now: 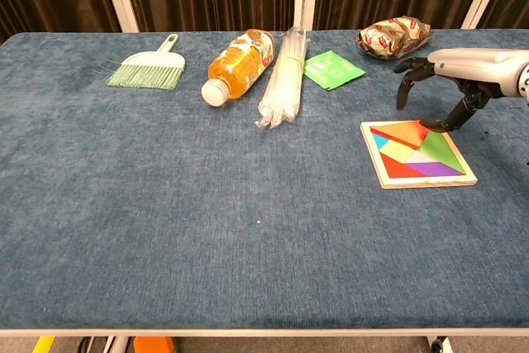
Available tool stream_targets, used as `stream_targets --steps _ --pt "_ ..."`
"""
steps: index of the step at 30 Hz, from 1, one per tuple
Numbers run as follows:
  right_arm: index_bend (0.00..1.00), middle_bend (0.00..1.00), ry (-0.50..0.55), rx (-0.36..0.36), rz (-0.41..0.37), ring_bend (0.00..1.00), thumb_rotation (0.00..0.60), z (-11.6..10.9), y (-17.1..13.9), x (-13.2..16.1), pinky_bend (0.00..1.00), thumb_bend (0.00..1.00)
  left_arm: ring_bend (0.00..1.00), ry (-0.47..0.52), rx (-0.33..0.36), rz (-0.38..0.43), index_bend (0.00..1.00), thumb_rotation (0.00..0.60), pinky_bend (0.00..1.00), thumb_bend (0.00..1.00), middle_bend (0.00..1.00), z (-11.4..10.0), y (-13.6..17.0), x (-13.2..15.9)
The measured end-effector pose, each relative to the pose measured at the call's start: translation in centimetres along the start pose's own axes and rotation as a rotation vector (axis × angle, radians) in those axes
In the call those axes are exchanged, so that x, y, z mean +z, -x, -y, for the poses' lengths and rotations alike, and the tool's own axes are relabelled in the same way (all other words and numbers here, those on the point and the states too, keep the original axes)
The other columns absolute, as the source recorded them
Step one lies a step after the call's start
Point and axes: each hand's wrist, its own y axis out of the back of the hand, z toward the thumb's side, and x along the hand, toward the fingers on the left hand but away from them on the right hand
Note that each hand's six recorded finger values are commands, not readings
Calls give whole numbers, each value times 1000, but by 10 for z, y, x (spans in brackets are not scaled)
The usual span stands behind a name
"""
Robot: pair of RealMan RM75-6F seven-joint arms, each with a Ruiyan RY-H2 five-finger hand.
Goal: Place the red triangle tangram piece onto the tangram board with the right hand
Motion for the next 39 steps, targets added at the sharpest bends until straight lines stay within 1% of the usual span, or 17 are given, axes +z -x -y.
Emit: stream_targets --steps 3,18,26,34,39 --pt "386 0 1 6 6 0 600 1 -1 -2 0 404 50 1 1 1 144 600 173 0 117 0 -1 1" --pt "391 0 -11 19 43 0 600 7 -1 -10 0 406 50 0 -5 -2 144 600 173 0 117 1 0 0" --pt "426 0 -14 11 48 0 600 7 -2 -11 0 418 50 0 -4 -1 144 600 173 0 118 1 0 0" --pt "431 0 -12 11 53 0 600 6 -3 -13 0 420 50 0 -6 -3 144 600 173 0 118 2 0 -1" --pt "432 0 1 -13 31 0 600 0 -4 -6 0 423 50 1 -1 -2 144 600 173 0 118 0 0 -1"
